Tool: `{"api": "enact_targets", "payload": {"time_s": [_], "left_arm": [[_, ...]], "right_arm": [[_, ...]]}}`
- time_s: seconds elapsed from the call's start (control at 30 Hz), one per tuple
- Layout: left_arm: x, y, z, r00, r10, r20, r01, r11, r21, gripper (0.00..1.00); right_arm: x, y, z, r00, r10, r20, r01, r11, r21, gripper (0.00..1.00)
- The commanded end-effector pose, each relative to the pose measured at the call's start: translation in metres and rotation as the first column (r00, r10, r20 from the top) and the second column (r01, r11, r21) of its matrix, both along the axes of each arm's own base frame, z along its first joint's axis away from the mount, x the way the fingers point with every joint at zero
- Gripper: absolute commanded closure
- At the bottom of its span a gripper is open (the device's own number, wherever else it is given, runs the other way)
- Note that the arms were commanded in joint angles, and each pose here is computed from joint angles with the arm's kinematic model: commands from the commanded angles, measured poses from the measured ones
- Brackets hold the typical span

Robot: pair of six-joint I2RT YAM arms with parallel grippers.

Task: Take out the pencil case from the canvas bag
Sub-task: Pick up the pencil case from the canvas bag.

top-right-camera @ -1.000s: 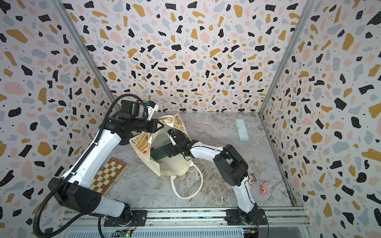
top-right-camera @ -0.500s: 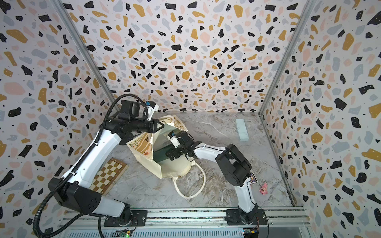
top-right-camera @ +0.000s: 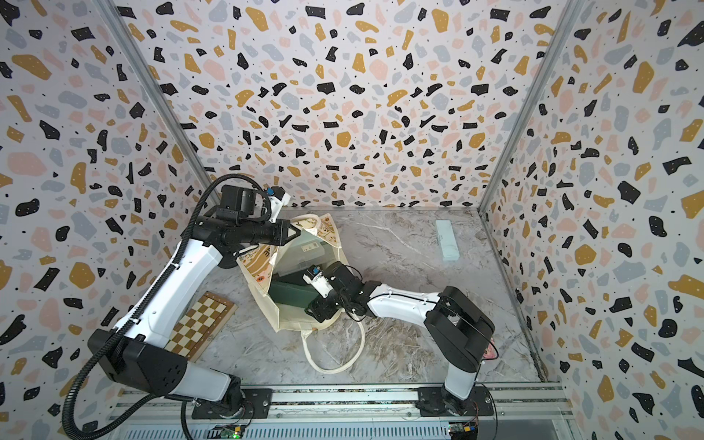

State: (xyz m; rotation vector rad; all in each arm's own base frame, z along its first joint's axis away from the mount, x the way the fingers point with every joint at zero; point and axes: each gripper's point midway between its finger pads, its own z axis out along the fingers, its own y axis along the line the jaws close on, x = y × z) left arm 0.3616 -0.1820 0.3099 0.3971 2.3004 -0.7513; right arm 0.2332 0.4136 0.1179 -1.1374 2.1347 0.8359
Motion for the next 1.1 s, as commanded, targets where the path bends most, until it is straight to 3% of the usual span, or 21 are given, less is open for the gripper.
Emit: {"api": "enact_targets", "payload": {"time_s": [0.0,0.1,0.23,0.4,0.63,1.07], "left_arm": [[0.004,-0.009,0.032,0.993,-0.034,0.111,0.041,0.997,-0.060,1.00],[0.003,-0.009,0.032,0.993,-0.040,0.111,0.047,0.997,-0.060,1.00],[0.003,-0.009,0.034,0.992,-0.041,0.117,0.048,0.997,-0.062,1.00],[0.003,-0.010,0.033,0.992,-0.045,0.114,0.052,0.997,-0.062,1.00],[0.001,-0.011,0.034,0.992,-0.051,0.116,0.060,0.996,-0.070,1.00],[0.000,-0.012,0.036,0.991,-0.068,0.115,0.077,0.994,-0.083,1.00]], "right_arm": [[0.015,-0.004,0.023,0.994,-0.063,0.091,0.062,0.998,0.014,0.23],[0.036,-0.008,0.024,0.980,-0.142,0.141,0.148,0.988,-0.033,0.19],[0.052,-0.002,0.026,0.972,-0.165,0.165,0.176,0.983,-0.054,0.09],[0.069,0.003,0.019,0.976,-0.165,0.141,0.176,0.982,-0.069,0.07],[0.047,0.019,0.011,0.996,0.079,0.044,-0.077,0.996,-0.044,0.12],[0.061,0.031,-0.015,0.982,0.183,-0.035,-0.186,0.978,-0.099,0.27]]}}
